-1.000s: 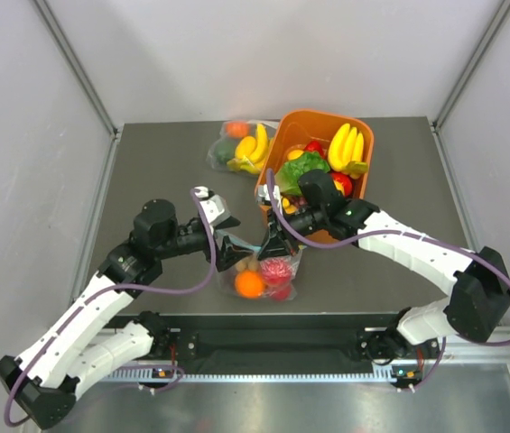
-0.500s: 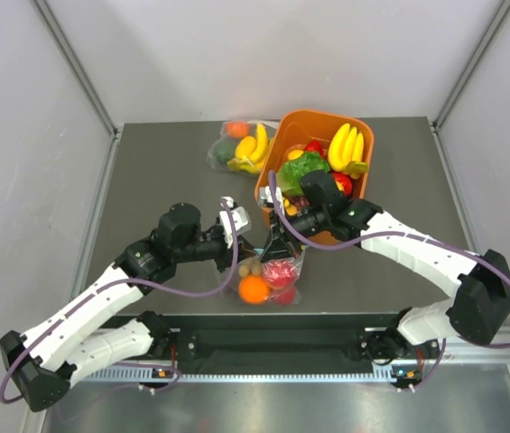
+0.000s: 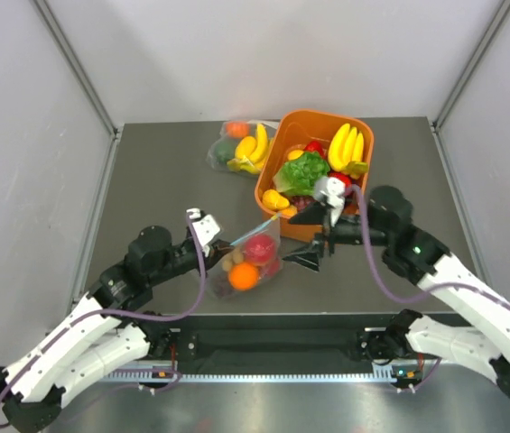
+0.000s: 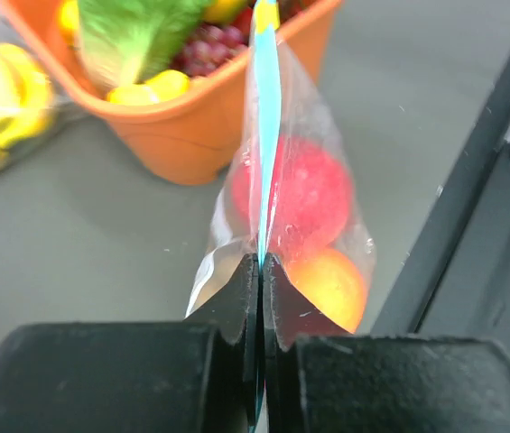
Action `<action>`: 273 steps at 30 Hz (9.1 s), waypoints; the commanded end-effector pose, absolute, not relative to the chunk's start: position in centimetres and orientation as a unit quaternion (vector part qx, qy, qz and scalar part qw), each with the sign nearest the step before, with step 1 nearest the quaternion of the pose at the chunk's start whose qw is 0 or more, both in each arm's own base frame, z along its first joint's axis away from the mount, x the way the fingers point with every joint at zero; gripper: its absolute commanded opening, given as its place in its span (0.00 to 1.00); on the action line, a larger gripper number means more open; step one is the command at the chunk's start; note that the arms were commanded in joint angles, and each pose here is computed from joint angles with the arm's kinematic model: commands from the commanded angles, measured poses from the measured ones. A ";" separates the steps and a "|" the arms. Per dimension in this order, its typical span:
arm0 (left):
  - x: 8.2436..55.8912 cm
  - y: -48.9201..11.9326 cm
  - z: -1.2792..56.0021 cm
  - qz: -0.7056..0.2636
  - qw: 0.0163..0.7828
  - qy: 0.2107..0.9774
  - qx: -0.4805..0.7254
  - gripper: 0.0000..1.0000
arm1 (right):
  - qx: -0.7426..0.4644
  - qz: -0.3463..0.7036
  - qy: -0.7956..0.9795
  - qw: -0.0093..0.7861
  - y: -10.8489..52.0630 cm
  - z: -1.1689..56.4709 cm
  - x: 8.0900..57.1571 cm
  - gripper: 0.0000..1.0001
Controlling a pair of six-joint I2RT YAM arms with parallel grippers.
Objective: Open the zip-top bag and remove the fake food
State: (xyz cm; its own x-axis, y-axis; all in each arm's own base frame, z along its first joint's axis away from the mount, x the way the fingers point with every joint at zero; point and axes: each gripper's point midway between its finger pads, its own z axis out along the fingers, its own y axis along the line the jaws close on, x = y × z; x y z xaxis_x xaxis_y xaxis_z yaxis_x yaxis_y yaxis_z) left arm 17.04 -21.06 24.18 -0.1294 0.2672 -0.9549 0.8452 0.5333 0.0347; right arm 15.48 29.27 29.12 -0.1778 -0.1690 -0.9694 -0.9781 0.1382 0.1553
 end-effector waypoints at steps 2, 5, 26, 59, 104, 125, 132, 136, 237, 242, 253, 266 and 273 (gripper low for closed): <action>18.0 -20.7 26.0 -0.269 0.567 0.687 0.366 0.00 | -0.382 0.434 0.589 0.565 26.7 33.0 17.1 0.97; 17.7 -21.2 25.7 -0.279 0.556 0.686 0.378 0.00 | -0.369 0.448 0.575 0.576 26.5 32.5 16.8 0.98; 14.3 -22.1 27.6 -0.349 0.558 0.628 0.414 0.00 | -0.376 0.490 0.551 0.561 28.0 26.4 19.5 0.95; 16.6 -26.3 31.6 -0.379 0.542 0.611 0.436 0.86 | -0.382 0.630 0.487 0.470 30.0 25.4 15.3 0.00; 19.9 -32.6 28.7 -0.249 0.547 0.635 0.486 0.30 | -0.389 0.605 0.532 0.446 30.6 24.0 15.5 0.00; 17.5 -30.9 26.6 -0.263 0.498 0.651 0.510 0.01 | -0.335 0.539 0.580 0.510 28.9 24.5 18.4 0.00; 15.9 -30.2 27.9 -0.299 0.505 0.639 0.497 0.01 | -0.359 0.536 0.583 0.493 28.9 23.5 18.1 0.02; 14.7 -30.6 28.3 -0.327 0.488 0.631 0.507 0.01 | -0.387 0.554 0.547 0.494 28.9 25.0 16.5 0.41; 13.5 -26.1 24.9 -0.330 0.447 0.679 0.481 0.05 | -0.268 0.424 0.637 0.586 20.8 26.7 21.7 0.00; 12.7 -25.2 25.2 -0.338 0.453 0.676 0.473 0.05 | -0.213 0.391 0.662 0.603 18.8 26.8 22.7 0.00; 10.9 -23.5 26.4 -0.355 0.462 0.669 0.462 0.05 | -0.135 0.341 0.703 0.609 16.2 26.3 23.7 0.00; 10.9 -21.1 27.3 -0.333 0.489 0.678 0.437 0.06 | -0.098 0.311 0.733 0.597 14.8 24.7 24.3 0.00; 10.2 -23.5 24.7 -0.374 0.444 0.676 0.454 0.03 | -0.100 0.320 0.742 0.581 15.2 24.1 24.1 0.00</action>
State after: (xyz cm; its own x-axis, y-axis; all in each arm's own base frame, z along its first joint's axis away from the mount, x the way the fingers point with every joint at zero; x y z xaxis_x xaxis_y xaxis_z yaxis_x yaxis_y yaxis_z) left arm 10.51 -21.94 25.68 -0.1623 0.2887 -0.9436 0.9320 0.3588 -0.0506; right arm 23.25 15.95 21.55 -0.3623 0.1904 -0.9124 -0.5425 0.7529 0.3726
